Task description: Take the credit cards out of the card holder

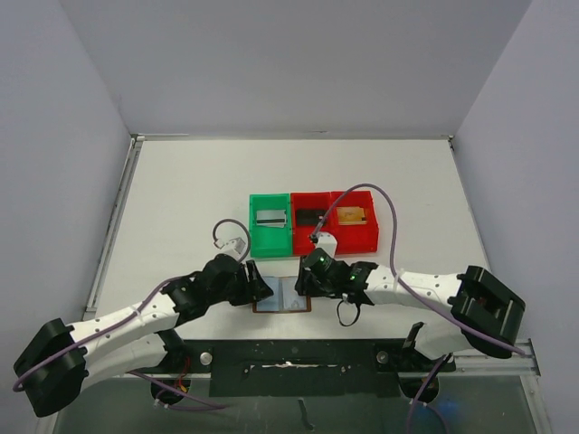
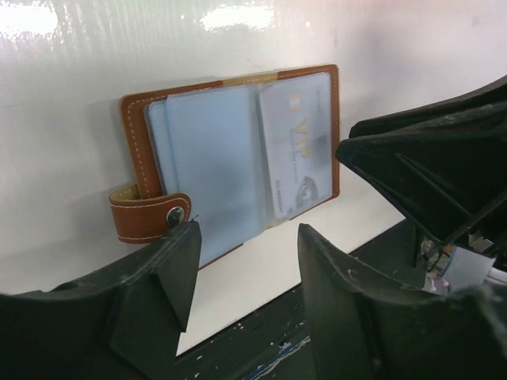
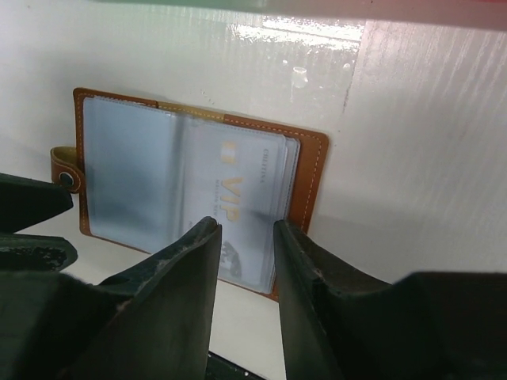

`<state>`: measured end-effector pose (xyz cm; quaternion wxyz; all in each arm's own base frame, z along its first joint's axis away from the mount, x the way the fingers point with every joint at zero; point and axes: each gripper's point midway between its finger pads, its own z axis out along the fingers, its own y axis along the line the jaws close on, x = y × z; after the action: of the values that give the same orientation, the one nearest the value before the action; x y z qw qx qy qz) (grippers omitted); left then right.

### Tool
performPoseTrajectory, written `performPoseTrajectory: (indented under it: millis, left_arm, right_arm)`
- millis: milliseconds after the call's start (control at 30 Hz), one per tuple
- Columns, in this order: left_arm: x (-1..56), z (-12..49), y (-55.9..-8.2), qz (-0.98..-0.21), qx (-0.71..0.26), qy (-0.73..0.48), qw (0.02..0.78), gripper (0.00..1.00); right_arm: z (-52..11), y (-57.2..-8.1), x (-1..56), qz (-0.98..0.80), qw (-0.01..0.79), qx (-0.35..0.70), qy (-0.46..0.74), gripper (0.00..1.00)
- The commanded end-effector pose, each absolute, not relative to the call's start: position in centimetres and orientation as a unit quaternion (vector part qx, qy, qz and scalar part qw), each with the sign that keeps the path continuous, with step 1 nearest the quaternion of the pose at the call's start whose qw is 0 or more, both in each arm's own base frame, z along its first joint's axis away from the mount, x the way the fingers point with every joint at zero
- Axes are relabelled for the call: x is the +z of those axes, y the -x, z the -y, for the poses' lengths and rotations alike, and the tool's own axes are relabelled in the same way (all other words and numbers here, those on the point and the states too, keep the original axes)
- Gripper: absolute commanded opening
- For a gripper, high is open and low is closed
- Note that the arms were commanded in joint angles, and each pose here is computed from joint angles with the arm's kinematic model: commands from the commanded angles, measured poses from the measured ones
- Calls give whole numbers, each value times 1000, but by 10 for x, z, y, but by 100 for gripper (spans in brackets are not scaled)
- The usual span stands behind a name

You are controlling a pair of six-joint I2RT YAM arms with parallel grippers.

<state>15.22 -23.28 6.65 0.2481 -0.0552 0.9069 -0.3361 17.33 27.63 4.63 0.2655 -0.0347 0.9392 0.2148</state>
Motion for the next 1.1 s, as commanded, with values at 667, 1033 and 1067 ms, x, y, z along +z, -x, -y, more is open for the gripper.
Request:
performPoseTrajectory:
  millis: [667, 1033, 1067]
  left_arm:
    - [17, 218, -146, -933, -266, 59, 234, 25]
    - [25, 221, -143, -933, -274, 40, 230, 40]
    - [25, 221, -143, -933, -274, 39, 229, 40]
  right_arm:
    - [-312, -175, 49, -937, 252, 226, 90, 29]
    - [-287, -179, 40, -951, 257, 155, 79, 35]
    - [-288, -179, 39, -951, 256, 156, 81, 36]
